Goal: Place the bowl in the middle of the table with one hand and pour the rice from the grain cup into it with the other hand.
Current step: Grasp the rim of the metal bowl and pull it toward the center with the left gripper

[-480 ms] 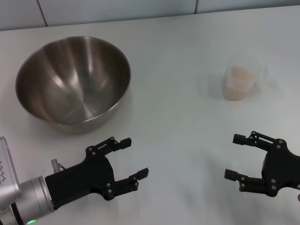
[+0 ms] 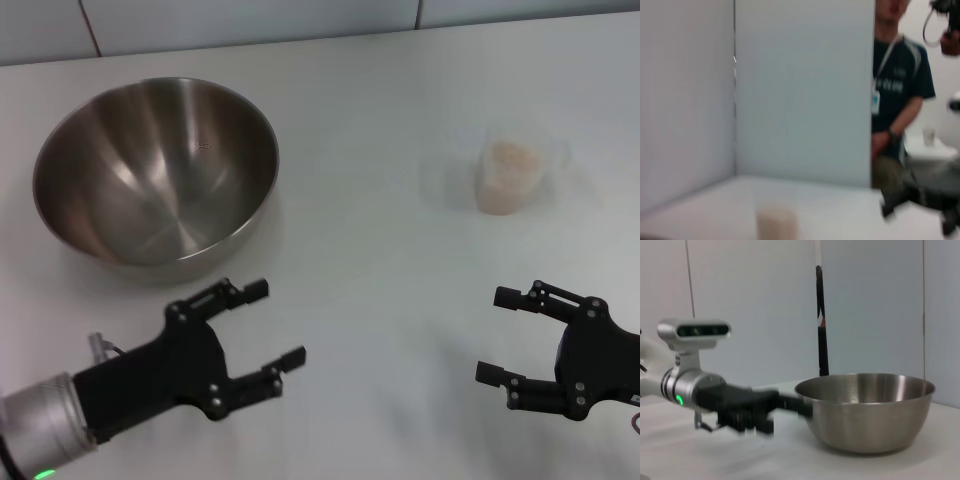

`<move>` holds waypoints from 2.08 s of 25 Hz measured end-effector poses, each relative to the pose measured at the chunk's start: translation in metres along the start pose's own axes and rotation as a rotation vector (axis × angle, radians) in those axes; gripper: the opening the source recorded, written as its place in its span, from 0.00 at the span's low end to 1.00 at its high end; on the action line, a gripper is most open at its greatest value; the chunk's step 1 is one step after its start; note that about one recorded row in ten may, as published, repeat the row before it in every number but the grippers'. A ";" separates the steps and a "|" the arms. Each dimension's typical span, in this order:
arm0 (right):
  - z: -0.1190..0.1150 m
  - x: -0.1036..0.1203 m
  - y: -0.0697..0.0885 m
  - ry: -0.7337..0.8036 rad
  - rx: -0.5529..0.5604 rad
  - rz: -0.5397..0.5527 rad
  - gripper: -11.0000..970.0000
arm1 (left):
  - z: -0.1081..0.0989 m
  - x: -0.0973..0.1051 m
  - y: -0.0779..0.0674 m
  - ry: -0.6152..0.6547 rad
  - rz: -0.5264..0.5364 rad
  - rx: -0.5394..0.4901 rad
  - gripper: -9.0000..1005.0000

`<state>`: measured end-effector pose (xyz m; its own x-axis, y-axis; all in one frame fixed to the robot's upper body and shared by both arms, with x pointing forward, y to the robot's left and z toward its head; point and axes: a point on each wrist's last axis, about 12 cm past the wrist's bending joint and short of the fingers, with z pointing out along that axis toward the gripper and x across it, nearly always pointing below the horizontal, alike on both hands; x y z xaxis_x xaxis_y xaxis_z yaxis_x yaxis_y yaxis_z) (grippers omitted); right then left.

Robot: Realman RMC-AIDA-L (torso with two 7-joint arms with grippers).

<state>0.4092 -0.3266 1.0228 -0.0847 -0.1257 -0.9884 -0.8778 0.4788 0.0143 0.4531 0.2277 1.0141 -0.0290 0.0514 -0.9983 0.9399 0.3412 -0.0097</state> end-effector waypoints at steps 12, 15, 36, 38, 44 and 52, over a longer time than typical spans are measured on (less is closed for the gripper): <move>0.003 -0.001 -0.001 -0.004 -0.004 -0.004 0.86 | -0.047 -0.074 0.113 -0.113 -0.168 -0.363 0.80; 0.003 -0.001 -0.001 -0.008 -0.007 -0.003 0.86 | -0.045 -0.091 0.136 -0.051 -0.163 -0.410 0.80; 0.004 -0.003 -0.001 -0.014 -0.013 0.000 0.86 | 0.023 -0.151 0.156 0.255 -0.074 -0.586 0.80; 0.005 -0.003 -0.001 -0.016 -0.015 0.000 0.86 | 0.026 -0.158 0.160 0.337 -0.108 -0.571 0.80; 0.006 -0.003 -0.002 -0.017 -0.017 -0.002 0.86 | 0.022 -0.173 0.171 0.428 -0.179 -0.599 0.80; 0.006 -0.003 -0.002 -0.017 -0.017 -0.007 0.86 | -0.001 -0.170 0.187 0.604 -0.286 -0.628 0.80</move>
<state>0.4143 -0.3220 1.0253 -0.0708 -0.1141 -0.9909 -0.8863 0.4630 0.0100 0.6332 0.2834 1.1821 -0.5712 0.3078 -0.7609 0.5169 0.8550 -0.0422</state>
